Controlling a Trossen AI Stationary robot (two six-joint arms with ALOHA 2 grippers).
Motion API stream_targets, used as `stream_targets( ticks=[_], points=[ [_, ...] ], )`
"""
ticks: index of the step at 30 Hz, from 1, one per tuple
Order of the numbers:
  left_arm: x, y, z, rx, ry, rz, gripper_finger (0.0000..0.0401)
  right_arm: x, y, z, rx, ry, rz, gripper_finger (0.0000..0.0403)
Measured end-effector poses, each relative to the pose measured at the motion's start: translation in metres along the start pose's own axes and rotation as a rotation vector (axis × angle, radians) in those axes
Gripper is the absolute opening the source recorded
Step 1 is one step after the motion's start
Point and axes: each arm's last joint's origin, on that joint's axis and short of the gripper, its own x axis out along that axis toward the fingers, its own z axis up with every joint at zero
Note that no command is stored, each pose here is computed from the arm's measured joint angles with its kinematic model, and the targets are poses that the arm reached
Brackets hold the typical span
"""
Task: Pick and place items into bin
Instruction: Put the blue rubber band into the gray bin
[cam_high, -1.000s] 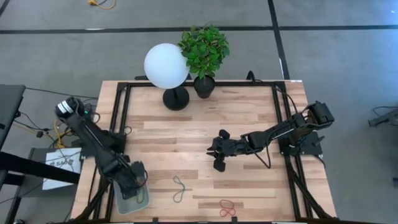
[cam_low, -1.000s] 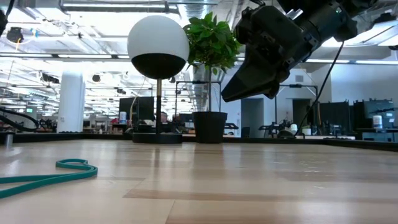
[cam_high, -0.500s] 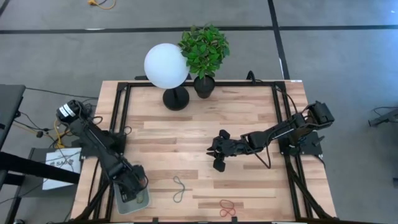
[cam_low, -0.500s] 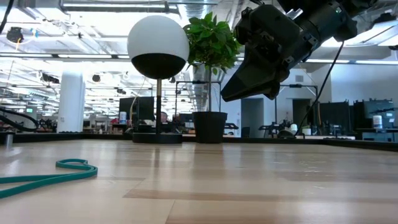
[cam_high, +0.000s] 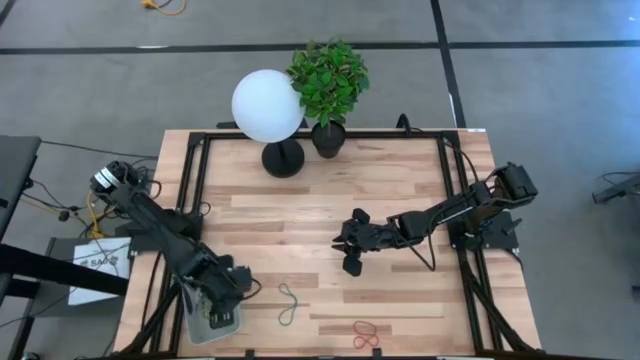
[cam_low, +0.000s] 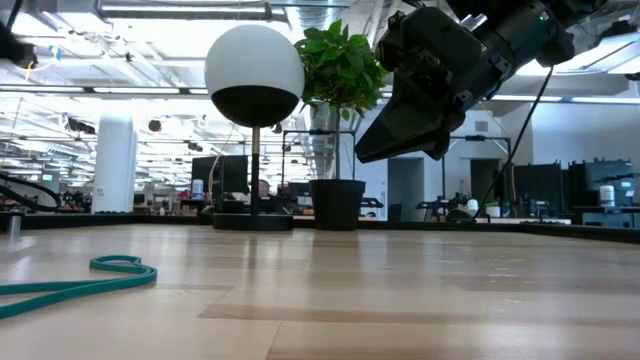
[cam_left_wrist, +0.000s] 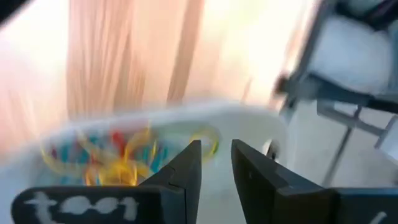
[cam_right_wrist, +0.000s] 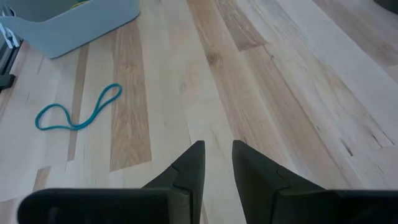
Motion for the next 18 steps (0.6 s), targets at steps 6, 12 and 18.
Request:
stream_targets(
  ticks=[6, 12, 18],
  points=[
    [-0.033, -0.022, 0.018, 0.222, -0.334, 0.084, 0.0078, 0.000, 0.000, 0.000, 0.000, 0.000, 0.000, 0.0077],
    [-0.044, -0.021, 0.028, 0.264, -0.611, 0.292, 0.0078, 0.000, 0.000, 0.000, 0.000, 0.000, 0.000, 0.0077],
    [-0.047, -0.012, 0.041, 0.164, -0.665, 0.330, 0.0078, 0.000, 0.000, 0.000, 0.000, 0.000, 0.000, 0.0077]
  ],
)
